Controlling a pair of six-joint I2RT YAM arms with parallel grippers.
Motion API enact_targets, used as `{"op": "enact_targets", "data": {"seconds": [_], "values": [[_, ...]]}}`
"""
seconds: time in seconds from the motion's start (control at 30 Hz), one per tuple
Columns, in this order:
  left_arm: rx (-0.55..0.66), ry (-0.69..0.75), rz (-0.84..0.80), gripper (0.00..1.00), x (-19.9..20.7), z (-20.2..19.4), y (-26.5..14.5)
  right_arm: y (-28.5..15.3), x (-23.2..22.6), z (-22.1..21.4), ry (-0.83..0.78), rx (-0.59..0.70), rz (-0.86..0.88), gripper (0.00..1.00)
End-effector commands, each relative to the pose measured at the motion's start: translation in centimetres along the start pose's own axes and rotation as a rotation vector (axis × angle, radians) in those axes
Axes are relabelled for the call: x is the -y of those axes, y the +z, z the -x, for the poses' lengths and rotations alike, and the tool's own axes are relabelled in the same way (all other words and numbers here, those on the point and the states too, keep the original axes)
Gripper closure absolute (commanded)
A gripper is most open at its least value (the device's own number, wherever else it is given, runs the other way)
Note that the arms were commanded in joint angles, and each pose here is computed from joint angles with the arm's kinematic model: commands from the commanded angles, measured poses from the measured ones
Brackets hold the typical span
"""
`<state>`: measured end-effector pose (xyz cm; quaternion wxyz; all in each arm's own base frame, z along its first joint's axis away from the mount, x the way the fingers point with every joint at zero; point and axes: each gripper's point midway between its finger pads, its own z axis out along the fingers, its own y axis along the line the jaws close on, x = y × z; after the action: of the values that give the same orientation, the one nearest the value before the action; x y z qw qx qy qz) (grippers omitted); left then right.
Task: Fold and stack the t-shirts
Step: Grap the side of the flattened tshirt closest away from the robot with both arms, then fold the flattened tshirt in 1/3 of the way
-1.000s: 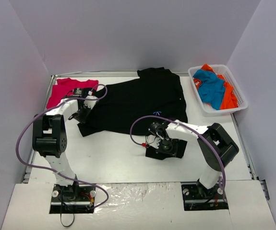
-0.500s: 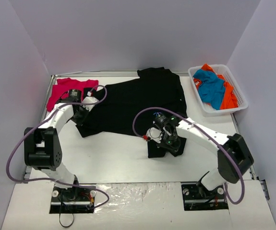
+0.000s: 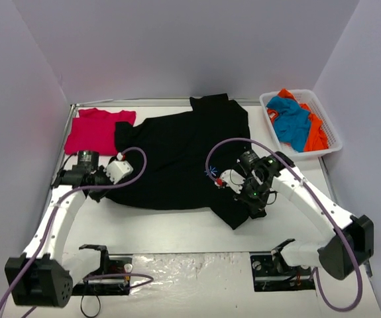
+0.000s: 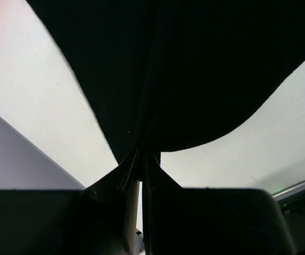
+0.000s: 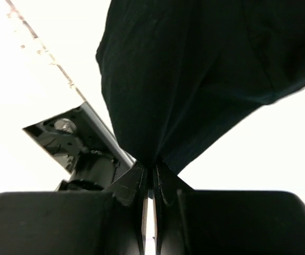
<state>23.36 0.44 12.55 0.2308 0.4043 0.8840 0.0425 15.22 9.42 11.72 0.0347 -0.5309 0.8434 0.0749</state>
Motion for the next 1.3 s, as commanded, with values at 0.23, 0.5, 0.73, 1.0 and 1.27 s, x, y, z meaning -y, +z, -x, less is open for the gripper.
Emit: {"op": "enact_targets", "data": {"seconds": [0.23,0.5,0.73,1.0,1.27], "values": [[-0.075,0.152,-0.103,0.98,4.9,-5.1,-1.3,-3.4,-1.8,-1.2,0.011,0.056,0.01,1.0],[-0.015,0.078,-0.007,0.98,3.3,-3.6,-1.6,-6.0,1.2,1.8,-0.009,0.14,-0.098,1.0],[0.02,0.001,0.049,0.98,-0.1,-0.4,-1.5,-6.8,7.2,4.2,0.037,0.144,-0.231,1.0],[-0.001,-0.083,0.179,0.98,-6.0,2.3,-0.7,-5.9,13.8,6.2,0.095,0.119,-0.252,1.0],[-0.023,-0.083,0.14,0.98,-8.3,4.2,1.8,-4.6,19.6,9.4,0.122,0.124,-0.25,1.0]]}}
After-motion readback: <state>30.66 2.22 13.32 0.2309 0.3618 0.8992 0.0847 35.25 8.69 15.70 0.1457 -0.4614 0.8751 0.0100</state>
